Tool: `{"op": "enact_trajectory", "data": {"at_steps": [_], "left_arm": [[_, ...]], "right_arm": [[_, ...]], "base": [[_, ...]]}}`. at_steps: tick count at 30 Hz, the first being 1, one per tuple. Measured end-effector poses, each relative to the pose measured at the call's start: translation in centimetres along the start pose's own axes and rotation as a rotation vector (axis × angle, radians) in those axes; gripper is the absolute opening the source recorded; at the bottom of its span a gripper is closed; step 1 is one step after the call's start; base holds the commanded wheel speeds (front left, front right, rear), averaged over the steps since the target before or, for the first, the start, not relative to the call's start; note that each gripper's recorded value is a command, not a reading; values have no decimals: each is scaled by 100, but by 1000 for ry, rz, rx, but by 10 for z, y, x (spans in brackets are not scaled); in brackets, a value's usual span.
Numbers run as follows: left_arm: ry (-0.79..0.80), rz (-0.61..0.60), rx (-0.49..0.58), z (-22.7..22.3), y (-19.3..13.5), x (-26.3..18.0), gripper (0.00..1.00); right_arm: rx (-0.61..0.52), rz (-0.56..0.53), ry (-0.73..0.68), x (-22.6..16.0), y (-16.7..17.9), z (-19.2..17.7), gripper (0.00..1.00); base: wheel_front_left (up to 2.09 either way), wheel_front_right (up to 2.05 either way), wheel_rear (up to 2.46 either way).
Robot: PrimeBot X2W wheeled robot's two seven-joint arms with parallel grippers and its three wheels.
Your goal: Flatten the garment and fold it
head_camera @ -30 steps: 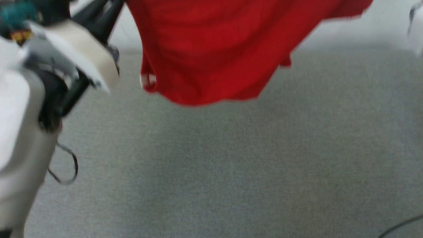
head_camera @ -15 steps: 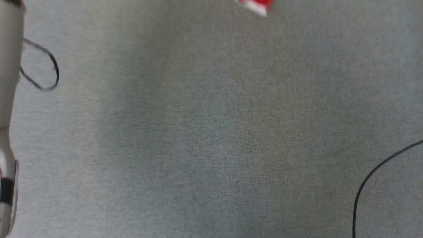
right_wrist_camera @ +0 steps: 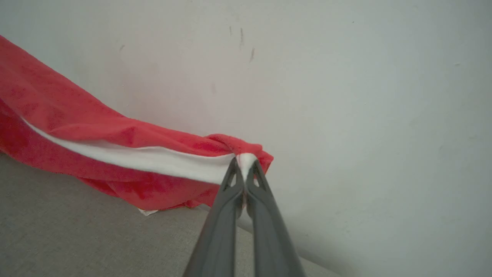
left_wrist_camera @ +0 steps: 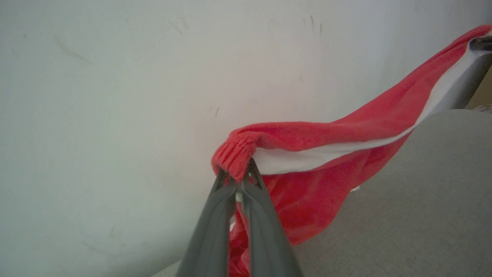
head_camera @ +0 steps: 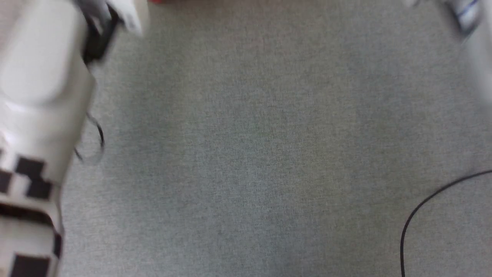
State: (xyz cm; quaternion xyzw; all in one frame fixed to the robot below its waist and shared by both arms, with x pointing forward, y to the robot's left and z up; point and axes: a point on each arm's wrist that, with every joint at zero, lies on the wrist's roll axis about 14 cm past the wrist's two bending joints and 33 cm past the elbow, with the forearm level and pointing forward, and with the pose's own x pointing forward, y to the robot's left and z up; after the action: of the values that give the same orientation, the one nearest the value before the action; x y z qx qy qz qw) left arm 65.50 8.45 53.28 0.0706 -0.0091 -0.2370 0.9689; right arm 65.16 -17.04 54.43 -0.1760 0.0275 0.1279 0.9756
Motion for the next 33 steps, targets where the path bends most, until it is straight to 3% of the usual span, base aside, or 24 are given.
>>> {"op": "enact_trajectory", "data": {"at_steps": [7,12,21,33], "left_arm": [[144,-21,-26,-57,-26,-71,0],[264,-43,-47,-86,-48,-132,0],[323,-63,-67,-86,-87,-219,0],[266,-97,-101,-51,-139,-286,0]], "right_arm": [[102,105,100,-54,51,-43,0],[135,141,206,-107,64,-70,0],[194,234,372,-201,89,-96,0],[217,313,645,-312,84,-117,0]], "base": [[0,0,0],[0,0,0],[0,0,0],[0,0,0]]}}
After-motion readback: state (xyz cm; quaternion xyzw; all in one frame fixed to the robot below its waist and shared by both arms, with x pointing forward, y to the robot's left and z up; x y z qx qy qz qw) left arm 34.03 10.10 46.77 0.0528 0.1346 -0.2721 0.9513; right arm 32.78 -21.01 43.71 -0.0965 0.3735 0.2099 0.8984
